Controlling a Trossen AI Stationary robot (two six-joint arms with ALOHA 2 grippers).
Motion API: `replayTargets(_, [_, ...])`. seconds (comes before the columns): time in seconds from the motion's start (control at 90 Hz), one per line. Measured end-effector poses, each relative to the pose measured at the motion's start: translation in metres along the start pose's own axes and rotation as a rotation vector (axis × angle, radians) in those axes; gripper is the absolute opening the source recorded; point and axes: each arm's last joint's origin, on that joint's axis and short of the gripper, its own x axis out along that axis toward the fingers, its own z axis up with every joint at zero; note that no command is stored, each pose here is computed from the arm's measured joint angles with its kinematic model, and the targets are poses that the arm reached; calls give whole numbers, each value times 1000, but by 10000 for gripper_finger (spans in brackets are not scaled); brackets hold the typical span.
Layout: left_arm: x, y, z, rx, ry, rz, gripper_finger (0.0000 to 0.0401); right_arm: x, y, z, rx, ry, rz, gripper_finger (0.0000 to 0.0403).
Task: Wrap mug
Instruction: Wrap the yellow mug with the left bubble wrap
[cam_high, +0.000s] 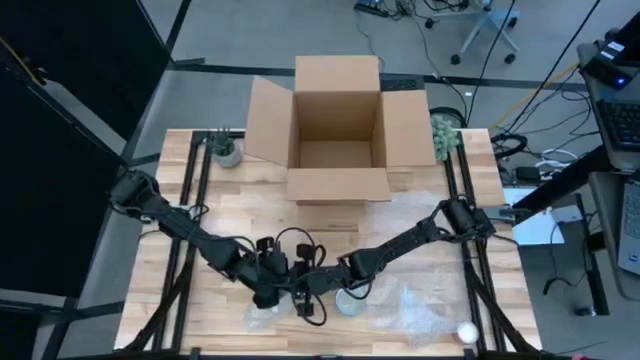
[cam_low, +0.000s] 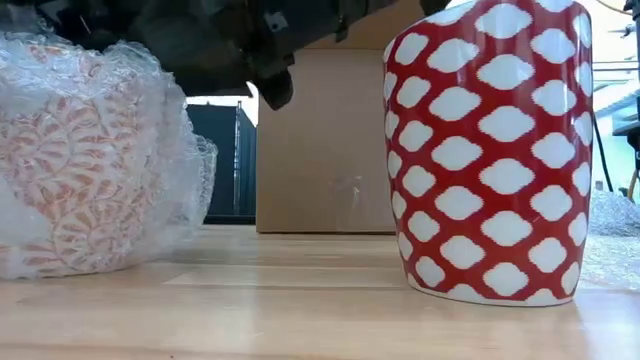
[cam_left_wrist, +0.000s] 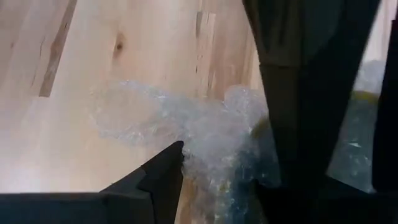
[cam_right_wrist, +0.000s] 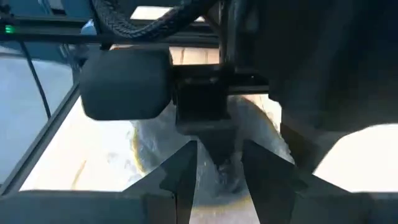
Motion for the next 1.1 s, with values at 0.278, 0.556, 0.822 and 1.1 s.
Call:
replayTargets(0.278, [-47,7,7,-17,-85,-81,171,2,-1,-3,-2,20,-8,114])
replayTargets(0.556, [-108,14,-13,11,-84,-188,171,2,-1,-4,-2,22,-9,114])
replayTargets(0.822, [-104,-1,-66,-30,84,-178,171,2,-1,-4,-1,19,-9,114])
replayTargets(1.1, [-82,-31,-61,-11,-163,-281,171,3,-1,-3,1,-1,-5,114])
